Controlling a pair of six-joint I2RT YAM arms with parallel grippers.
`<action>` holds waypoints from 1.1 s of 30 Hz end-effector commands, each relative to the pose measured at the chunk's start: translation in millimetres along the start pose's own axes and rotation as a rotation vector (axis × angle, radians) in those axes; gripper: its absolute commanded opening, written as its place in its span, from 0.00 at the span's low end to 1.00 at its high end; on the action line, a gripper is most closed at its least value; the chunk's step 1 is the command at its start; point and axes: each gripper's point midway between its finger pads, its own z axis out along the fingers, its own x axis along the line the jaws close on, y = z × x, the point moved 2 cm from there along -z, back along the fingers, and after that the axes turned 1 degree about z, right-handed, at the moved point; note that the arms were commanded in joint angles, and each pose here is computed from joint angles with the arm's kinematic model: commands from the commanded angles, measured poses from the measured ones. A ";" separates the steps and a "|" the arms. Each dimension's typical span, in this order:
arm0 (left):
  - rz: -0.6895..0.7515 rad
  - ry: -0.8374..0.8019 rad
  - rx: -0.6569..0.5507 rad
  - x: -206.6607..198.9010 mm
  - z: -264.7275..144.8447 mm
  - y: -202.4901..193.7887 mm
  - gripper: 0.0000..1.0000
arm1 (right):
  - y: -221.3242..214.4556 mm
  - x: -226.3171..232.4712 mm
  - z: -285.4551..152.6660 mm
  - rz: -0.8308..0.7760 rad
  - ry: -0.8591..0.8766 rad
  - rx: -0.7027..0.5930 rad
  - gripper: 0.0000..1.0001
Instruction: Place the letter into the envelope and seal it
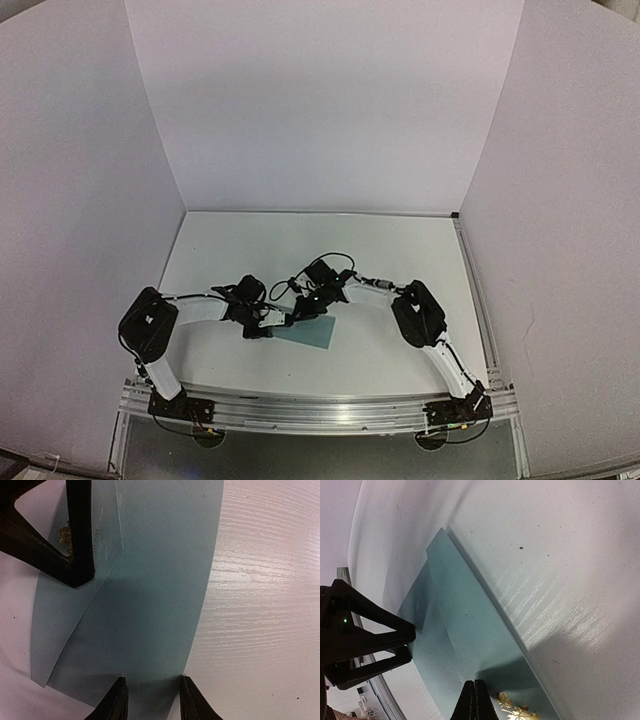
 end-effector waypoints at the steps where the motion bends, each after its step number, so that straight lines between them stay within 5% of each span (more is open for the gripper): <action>1: -0.036 -0.020 0.084 -7.5 10.8 -19.6 0.35 | -18.4 -28.9 13.4 0.080 -0.079 0.038 0.00; 7: -0.084 -0.057 -0.015 -5.7 -11.8 -1.5 0.43 | -34.6 -43.3 18.9 0.089 -0.070 0.085 0.00; 12: 0.048 -0.076 -0.179 -9.4 -50.7 16.4 0.68 | -38.0 -48.4 15.2 0.049 -0.029 0.117 0.00; 21: 0.210 0.009 -0.129 32.7 -19.4 6.5 0.98 | -37.5 -39.2 18.7 0.003 0.078 0.159 0.00; 33: 0.229 -0.152 -0.045 21.3 -8.2 -6.3 1.00 | -39.7 -27.0 17.4 -0.013 0.154 0.200 0.00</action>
